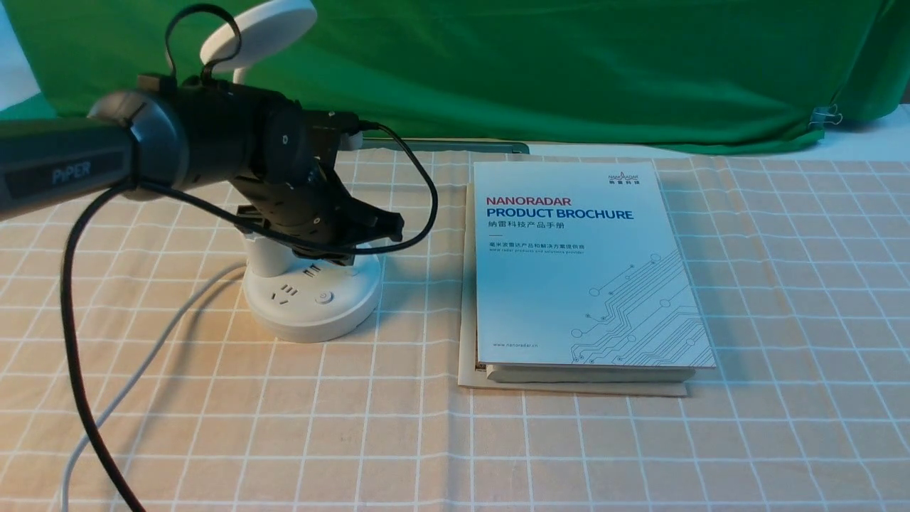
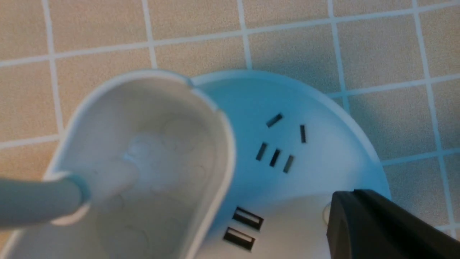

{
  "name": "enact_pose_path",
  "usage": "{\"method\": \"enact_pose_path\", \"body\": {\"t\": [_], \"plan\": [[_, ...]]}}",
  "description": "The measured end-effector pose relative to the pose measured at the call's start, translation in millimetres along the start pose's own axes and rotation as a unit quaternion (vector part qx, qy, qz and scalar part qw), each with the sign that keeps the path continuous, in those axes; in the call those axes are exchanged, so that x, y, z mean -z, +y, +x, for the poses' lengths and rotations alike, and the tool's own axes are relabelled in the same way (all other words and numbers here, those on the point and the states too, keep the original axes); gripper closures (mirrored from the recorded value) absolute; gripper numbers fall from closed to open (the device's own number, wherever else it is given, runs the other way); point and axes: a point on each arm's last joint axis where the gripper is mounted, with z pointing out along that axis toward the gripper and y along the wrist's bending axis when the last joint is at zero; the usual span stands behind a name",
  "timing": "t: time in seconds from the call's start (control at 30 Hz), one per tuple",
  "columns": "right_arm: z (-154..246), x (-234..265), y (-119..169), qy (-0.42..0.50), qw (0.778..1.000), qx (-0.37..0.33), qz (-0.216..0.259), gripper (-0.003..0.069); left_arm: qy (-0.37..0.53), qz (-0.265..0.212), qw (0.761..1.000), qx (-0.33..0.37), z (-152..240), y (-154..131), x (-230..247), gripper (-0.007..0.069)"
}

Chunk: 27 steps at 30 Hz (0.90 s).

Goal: Turn on the table lamp on the light coffee tablecloth with your hand.
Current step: 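Press the power button on the lamp base to turn the lamp on with the left gripper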

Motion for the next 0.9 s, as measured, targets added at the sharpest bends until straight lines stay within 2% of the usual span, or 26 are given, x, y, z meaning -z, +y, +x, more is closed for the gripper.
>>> {"method": "enact_pose_path", "body": {"t": [0.9], "plan": [[0.0, 0.0, 0.0, 0.000, 1.000, 0.000, 0.000, 0.0421, 0.032, 0.003, 0.999, 0.004, 8.5, 0.7, -20.3, 0.0624]]}}
